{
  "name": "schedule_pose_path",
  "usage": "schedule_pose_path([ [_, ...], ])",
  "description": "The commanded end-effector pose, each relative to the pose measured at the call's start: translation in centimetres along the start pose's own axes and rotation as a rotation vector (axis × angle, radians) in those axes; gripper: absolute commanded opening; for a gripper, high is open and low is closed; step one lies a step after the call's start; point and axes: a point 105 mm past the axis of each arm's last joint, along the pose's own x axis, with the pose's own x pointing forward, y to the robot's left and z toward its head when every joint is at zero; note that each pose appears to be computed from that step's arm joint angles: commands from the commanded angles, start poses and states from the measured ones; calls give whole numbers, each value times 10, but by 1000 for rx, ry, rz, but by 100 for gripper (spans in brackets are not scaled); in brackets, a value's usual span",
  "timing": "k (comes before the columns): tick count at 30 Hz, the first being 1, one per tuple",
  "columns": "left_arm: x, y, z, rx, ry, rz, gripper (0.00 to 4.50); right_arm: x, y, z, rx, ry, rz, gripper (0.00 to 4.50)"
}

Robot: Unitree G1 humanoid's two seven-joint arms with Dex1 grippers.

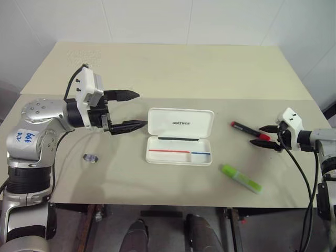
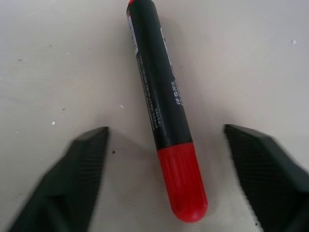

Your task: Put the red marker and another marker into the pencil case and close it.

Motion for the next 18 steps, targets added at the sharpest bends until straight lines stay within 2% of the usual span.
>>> schedule_pose_path([
  [1, -4, -2, 13, 51, -24, 1, 450, -5, -6, 5, 10, -23, -29, 243],
  [6, -3, -1, 13, 57, -24, -8, 450, -1, 1, 8, 20, -44, 25, 71],
  [13, 3, 2, 9, 63, -32, -27, 450, 0, 5, 14, -38, -59, 55, 65],
  [18, 5, 1, -2, 60, -30, -35, 450, -13, -3, 40, -172, -122, 9, 65],
])
